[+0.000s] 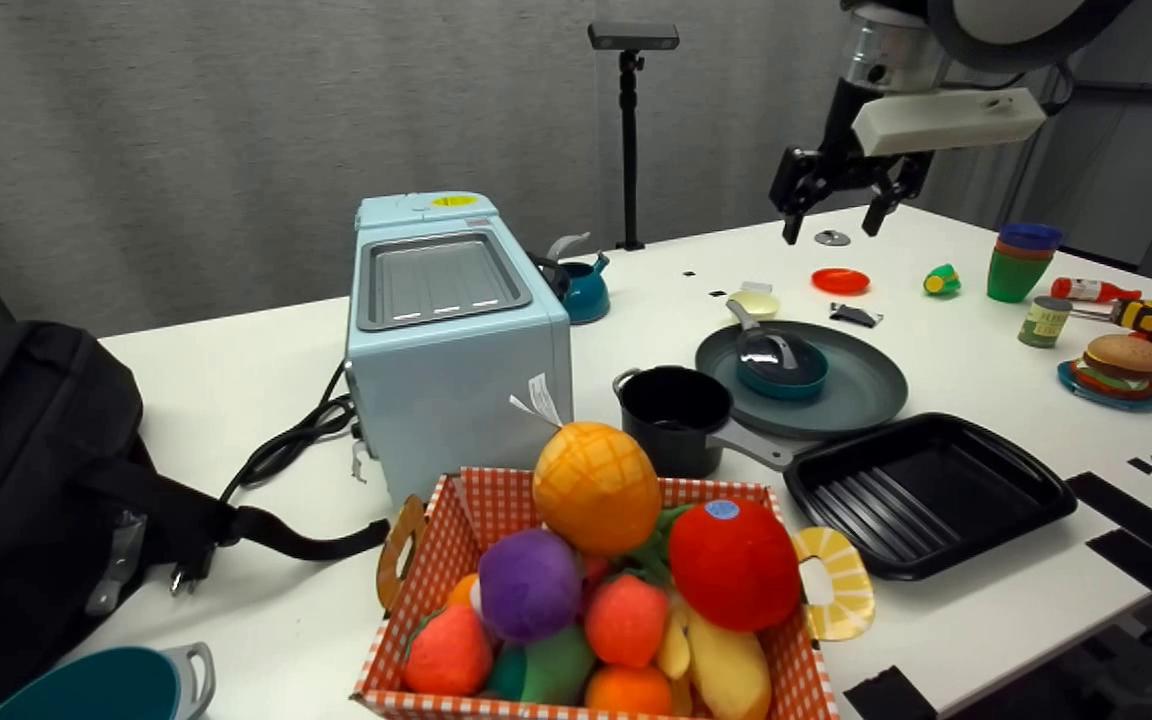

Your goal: Take the lid from the blue pan and put it on the black pot then put the lid back on the blue pan

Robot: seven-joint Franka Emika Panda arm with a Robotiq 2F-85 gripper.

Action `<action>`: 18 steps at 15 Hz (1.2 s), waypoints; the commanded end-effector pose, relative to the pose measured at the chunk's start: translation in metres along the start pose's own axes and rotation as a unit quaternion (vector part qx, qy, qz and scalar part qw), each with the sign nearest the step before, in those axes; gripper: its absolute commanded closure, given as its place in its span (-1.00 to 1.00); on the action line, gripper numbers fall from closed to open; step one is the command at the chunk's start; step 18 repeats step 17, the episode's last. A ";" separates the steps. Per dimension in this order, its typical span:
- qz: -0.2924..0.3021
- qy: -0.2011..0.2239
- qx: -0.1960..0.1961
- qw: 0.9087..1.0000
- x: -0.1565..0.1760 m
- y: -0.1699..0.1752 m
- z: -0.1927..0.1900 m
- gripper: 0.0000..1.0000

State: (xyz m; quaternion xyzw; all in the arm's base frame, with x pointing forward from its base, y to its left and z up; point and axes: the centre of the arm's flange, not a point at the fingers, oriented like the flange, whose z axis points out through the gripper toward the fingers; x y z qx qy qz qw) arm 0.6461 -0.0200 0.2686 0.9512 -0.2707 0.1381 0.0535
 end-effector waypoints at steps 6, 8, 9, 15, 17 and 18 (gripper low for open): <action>-0.048 0.005 0.049 0.998 -0.075 0.078 -0.094 -1.00; -0.035 -0.004 0.037 0.999 -0.058 0.060 -0.077 -1.00; -0.037 -0.006 0.040 0.999 -0.064 0.067 -0.082 -1.00; -0.040 -0.008 0.044 0.998 -0.074 0.075 -0.090 -1.00; -0.040 -0.008 0.044 0.998 -0.074 0.075 -0.090 -1.00; -0.040 -0.008 0.044 0.998 -0.074 0.075 -0.090 -1.00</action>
